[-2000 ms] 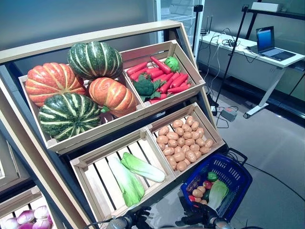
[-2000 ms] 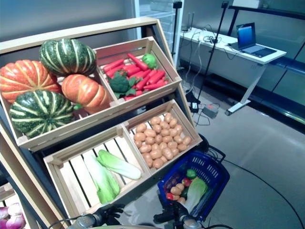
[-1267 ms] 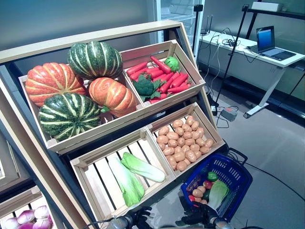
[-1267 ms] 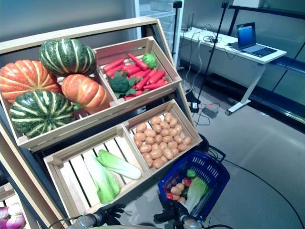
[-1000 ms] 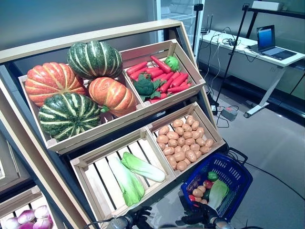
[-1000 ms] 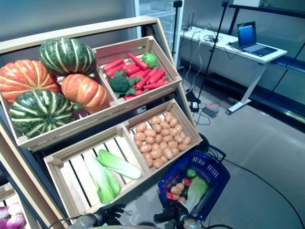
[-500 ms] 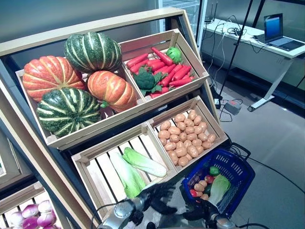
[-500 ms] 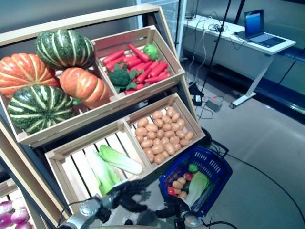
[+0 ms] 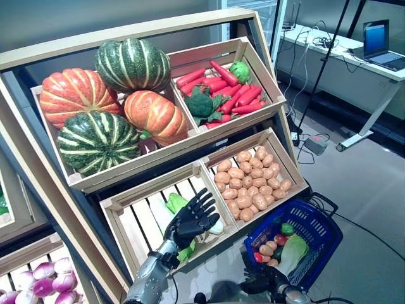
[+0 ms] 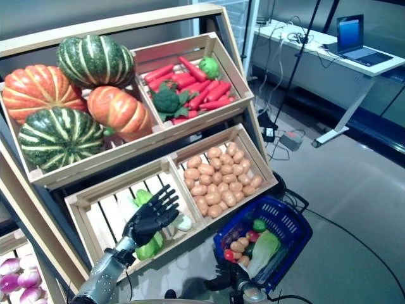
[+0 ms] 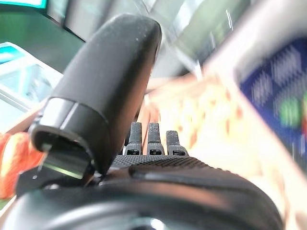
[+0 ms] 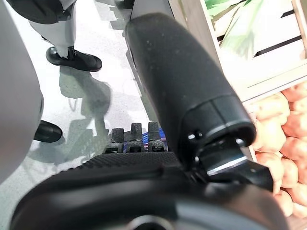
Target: Put vegetables into the basket
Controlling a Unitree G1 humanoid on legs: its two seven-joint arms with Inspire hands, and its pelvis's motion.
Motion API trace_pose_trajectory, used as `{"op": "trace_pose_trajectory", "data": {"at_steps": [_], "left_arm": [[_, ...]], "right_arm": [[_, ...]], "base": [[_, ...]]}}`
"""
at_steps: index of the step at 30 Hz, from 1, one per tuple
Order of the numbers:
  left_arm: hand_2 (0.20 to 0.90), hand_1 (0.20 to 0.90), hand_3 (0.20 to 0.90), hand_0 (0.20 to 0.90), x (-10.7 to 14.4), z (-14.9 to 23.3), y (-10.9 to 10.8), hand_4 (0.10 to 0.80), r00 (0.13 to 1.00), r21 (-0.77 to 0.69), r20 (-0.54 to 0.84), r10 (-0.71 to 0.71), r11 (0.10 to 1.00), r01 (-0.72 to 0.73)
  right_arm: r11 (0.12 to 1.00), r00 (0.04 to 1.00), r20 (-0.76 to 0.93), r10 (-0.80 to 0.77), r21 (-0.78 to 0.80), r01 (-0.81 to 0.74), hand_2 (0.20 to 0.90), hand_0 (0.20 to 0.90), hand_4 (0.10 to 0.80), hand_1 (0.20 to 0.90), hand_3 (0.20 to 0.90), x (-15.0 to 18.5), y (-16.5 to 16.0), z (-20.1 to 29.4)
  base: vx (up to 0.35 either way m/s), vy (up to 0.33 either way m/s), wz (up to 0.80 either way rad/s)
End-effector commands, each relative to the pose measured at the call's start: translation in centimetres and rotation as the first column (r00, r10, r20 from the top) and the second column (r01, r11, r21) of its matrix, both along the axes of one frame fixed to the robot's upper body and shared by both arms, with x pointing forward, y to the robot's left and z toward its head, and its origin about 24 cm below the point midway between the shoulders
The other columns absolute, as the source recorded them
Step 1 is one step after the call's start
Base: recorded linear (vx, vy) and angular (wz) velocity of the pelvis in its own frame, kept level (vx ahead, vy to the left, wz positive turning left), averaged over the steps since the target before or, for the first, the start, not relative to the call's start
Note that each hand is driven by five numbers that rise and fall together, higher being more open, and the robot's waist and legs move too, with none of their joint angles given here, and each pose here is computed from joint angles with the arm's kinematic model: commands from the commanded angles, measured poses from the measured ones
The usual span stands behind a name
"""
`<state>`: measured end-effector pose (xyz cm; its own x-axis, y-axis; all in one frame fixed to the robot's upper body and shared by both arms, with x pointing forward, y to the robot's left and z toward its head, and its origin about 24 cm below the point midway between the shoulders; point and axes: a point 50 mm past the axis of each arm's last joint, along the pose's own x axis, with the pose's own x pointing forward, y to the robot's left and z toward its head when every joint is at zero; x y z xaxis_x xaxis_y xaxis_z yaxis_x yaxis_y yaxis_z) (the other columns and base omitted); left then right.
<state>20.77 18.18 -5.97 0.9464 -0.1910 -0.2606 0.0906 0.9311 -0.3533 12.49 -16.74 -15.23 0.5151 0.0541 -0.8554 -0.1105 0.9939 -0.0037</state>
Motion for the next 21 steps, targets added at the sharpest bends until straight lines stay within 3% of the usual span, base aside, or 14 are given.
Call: {"op": "trace_pose_trajectory", "data": {"at_steps": [1,6,15,21], "left_arm": [[0.9,0.9,0.9,0.9,5.0,5.5,2.4,0.8,0.939,0.327,0.281,0.201,0.899,-0.29],[0.9,0.9,0.9,0.9,6.5,7.1,4.0,0.8,0.882,0.514,0.35,0.315,0.723,-0.462],[0.9,0.9,0.9,0.9,10.1,11.1,3.9,0.8,0.697,0.446,0.525,0.488,0.54,-0.714],[0.9,0.9,0.9,0.9,12.3,14.4,5.4,0.8,0.591,0.388,0.593,0.547,0.449,-0.805]], "right_arm": [[0.995,0.99,0.103,-0.097,0.045,0.093,0.9,0.9,0.8,0.9,0.9,2.4,0.6,1.1],[0.998,0.991,0.117,-0.062,0.027,0.059,0.9,0.9,0.8,0.9,0.9,2.2,0.5,1.2],[0.999,0.963,0.269,-0.031,0.015,0.029,0.9,0.9,0.8,0.9,0.9,6.0,-0.1,3.4],[1.0,0.928,0.372,-0.019,0.005,0.018,0.9,0.9,0.8,0.9,0.9,8.7,-0.7,5.3]], "base": [[0.083,0.013,-0.01],[0.053,0.031,0.01],[-0.081,0.062,0.0],[-0.11,0.057,-0.07]]}}
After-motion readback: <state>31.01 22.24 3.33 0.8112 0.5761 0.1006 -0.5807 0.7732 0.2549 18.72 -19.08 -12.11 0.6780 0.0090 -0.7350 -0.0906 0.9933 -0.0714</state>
